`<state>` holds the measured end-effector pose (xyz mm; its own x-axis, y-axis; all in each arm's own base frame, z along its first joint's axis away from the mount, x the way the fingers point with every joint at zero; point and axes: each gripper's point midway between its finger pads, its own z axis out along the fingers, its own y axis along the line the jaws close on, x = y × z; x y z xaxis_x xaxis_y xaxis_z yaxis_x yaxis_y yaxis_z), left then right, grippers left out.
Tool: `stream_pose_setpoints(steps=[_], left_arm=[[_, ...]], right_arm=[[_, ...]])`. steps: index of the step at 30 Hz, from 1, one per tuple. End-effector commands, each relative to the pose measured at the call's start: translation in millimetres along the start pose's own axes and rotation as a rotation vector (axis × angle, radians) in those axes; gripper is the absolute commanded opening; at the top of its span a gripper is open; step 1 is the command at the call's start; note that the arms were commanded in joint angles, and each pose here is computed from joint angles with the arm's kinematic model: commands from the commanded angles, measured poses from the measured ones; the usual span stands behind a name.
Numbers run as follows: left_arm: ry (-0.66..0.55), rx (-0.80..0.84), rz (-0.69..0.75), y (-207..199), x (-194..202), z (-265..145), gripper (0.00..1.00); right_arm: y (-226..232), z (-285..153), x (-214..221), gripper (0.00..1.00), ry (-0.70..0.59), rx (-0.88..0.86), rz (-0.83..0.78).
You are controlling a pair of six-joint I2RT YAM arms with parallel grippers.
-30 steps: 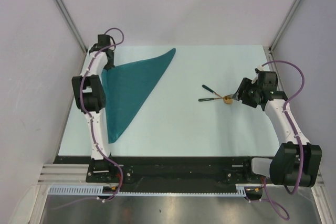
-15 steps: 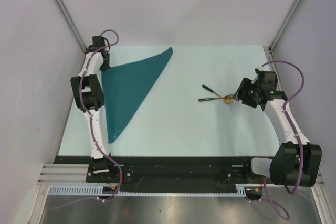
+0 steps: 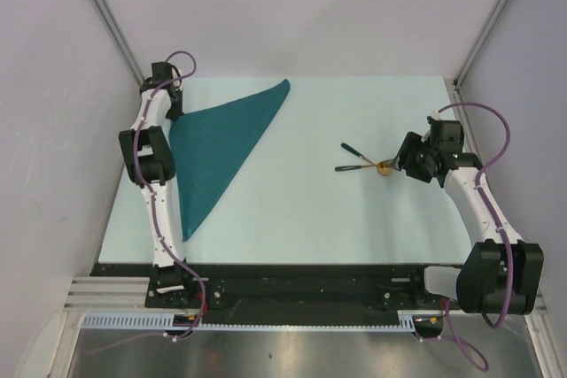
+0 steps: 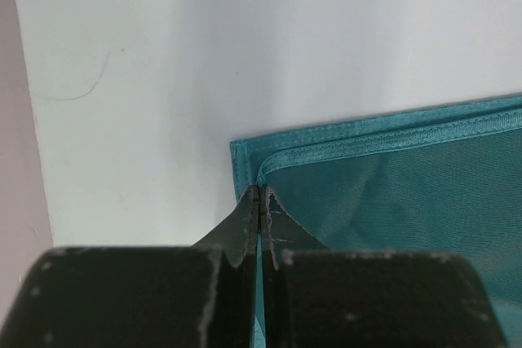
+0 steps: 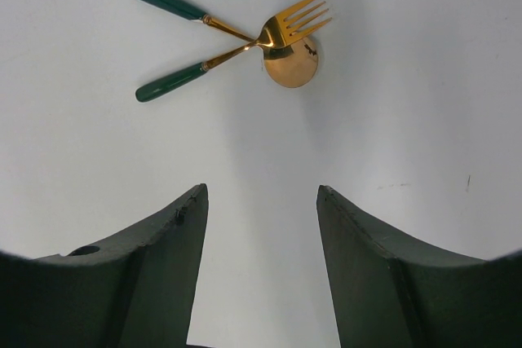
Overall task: Fold the napkin, place the utensils inside, and roll it up
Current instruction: Fold the napkin
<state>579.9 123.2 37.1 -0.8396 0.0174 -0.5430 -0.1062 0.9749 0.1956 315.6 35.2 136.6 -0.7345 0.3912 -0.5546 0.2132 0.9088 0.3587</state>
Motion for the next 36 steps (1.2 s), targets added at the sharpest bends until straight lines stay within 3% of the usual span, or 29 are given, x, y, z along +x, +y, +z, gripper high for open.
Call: stream_pose_setpoints(steps=[1,36], left_arm=[[-0.055,0.031,0.019,-0.9,-19.3,-0.7,0.0],[-0.116,-0.009,0.029,3.5,-33.6,19.5,0.06]], right_arm=[[4.2,-2.9,-6.2,0.61,-0.026,0.004,-0.005],[19.0,17.0,10.1,0.62,0.033,0.012,-0.04]])
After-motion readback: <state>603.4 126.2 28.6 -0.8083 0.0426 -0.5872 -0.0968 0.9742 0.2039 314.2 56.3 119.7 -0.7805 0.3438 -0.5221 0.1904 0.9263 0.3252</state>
